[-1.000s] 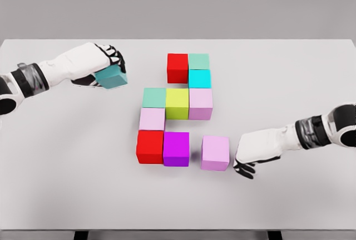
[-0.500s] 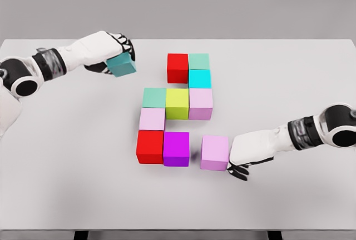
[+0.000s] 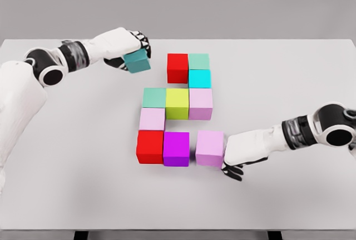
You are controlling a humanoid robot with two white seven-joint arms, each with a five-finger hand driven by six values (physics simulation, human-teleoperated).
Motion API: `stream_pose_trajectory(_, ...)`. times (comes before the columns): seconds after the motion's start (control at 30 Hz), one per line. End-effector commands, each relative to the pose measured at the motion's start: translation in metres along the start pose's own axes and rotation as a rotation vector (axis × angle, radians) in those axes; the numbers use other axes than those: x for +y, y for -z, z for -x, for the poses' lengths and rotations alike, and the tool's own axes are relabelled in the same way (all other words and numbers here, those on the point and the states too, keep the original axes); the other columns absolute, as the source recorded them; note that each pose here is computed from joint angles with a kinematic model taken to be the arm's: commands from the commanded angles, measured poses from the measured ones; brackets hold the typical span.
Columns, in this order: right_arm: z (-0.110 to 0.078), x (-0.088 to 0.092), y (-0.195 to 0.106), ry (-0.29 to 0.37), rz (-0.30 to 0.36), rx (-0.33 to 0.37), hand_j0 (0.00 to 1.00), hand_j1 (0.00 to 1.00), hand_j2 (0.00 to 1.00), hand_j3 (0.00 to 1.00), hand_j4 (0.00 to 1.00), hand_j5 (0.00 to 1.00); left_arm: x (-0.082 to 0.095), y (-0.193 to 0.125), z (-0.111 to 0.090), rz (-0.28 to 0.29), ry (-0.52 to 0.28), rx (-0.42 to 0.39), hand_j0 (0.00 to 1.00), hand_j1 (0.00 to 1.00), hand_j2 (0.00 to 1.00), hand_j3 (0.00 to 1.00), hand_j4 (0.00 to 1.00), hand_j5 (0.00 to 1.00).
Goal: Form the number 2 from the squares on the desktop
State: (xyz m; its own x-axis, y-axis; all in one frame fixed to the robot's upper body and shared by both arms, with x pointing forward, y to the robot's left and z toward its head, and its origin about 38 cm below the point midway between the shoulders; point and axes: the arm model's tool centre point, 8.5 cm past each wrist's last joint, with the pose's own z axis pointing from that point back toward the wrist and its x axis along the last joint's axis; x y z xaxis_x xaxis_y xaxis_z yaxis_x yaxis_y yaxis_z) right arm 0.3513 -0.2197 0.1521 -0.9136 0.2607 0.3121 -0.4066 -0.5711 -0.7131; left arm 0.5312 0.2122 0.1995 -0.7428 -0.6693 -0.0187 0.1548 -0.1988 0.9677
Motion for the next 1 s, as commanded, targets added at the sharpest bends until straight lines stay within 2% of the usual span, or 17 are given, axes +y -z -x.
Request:
stream_pose_trajectory(0.0, -0.001, 0.0, 0.002, 0.005, 0.003, -0.006, 0.16, 0.16, 0.16, 0.16, 0.16, 0.16, -0.007, 0.007, -0.003, 0.015, -0.018, -0.001, 0.48, 0.48, 0.48, 0.48, 0.48, 0.48)
stream_pose_trajectory(0.27, -0.001, 0.0, 0.001, 0.004, 0.001, -0.004, 0.17, 0.17, 0.17, 0.17, 0.17, 0.17, -0.009, 0.014, 0.004, 0.033, -0.035, 0.021, 0.48, 0.48, 0.48, 0.48, 0.48, 0.48)
stream_pose_trajectory(0.43, 0.003, 0.001, -0.005, 0.006, -0.001, 0.016, 0.17, 0.17, 0.17, 0.17, 0.17, 0.17, -0.019, 0.023, 0.002, 0.064, -0.048, 0.027, 0.49, 0.49, 0.49, 0.49, 0.49, 0.49)
stream_pose_trajectory(0.6, 0.007, 0.003, -0.014, -0.001, -0.011, 0.045, 0.19, 0.19, 0.19, 0.19, 0.19, 0.19, -0.018, 0.028, 0.007, 0.077, -0.064, 0.041, 0.49, 0.49, 0.49, 0.49, 0.49, 0.49)
stream_pose_trajectory(0.67, 0.007, 0.002, -0.015, -0.003, -0.012, 0.048, 0.22, 0.22, 0.22, 0.22, 0.22, 0.22, -0.021, 0.033, 0.005, 0.084, -0.079, 0.039, 0.49, 0.49, 0.49, 0.49, 0.49, 0.49)
stream_pose_trajectory(0.73, 0.009, 0.002, -0.019, -0.002, -0.013, 0.06, 0.23, 0.23, 0.23, 0.23, 0.23, 0.23, -0.019, 0.039, 0.001, 0.093, -0.057, 0.035, 0.49, 0.49, 0.49, 0.49, 0.49, 0.49)
stream_pose_trajectory(0.83, 0.015, 0.002, -0.025, 0.004, -0.008, 0.083, 0.33, 0.33, 0.33, 0.33, 0.33, 0.33, -0.021, 0.045, -0.003, 0.1, -0.065, 0.029, 0.49, 0.49, 0.49, 0.49, 0.49, 0.49)
stream_pose_trajectory(0.97, 0.017, 0.001, -0.032, 0.001, -0.01, 0.101, 0.36, 0.36, 0.36, 0.36, 0.36, 0.36, -0.02, 0.044, -0.002, 0.098, -0.065, 0.03, 0.5, 0.5, 0.5, 0.5, 0.5, 0.5)
